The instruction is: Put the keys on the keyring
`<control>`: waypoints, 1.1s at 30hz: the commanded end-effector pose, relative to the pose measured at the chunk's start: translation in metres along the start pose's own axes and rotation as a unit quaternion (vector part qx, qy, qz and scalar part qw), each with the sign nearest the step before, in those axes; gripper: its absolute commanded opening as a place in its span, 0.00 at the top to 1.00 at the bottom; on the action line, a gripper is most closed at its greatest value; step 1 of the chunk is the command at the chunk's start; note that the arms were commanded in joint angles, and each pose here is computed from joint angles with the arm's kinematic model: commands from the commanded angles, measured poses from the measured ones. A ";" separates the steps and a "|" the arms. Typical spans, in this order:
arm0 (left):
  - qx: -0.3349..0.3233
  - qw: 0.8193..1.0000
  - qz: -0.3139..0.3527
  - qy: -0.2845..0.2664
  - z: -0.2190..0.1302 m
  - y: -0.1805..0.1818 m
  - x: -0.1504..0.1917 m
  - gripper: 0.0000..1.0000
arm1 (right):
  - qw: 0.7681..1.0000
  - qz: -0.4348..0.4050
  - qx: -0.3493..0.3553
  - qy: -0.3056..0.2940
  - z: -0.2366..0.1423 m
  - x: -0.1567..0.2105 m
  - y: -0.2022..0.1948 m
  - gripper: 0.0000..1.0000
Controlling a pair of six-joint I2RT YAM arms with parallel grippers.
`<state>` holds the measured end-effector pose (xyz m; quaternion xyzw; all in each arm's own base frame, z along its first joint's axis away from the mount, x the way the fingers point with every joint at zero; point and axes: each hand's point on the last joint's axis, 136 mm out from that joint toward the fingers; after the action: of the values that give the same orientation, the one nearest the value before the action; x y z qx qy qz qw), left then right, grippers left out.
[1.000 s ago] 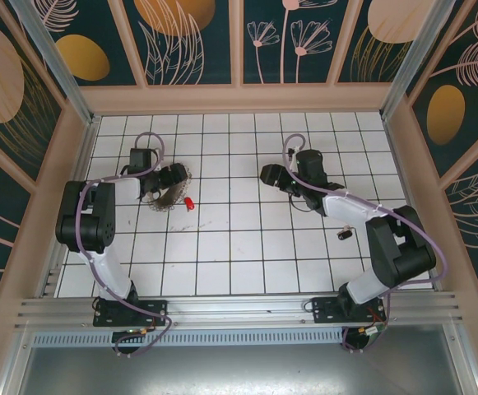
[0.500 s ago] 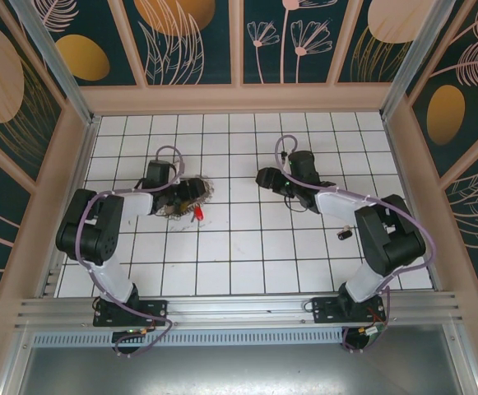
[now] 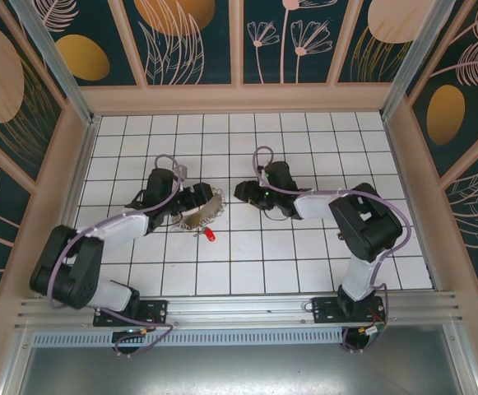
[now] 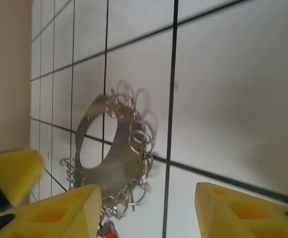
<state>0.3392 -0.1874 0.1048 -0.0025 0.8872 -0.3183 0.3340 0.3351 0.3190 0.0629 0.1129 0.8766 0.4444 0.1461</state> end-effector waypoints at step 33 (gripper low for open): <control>-0.057 0.992 -0.020 0.110 0.020 0.084 0.052 0.39 | 0.991 0.129 0.035 0.020 0.078 0.031 0.021 0.54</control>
<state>0.3442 -0.1367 0.0292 -0.0142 0.9324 -0.2530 0.2579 0.3255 0.3897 0.0360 0.2140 0.8803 0.4184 0.0650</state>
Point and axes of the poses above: each hand's point on the last joint's axis, 136 mm out from that joint toward the fingers, its own z axis out along the fingers, its own y axis along the line the jaws close on, x = y × z, and after that the axes turned 11 degrees about z, right-handed
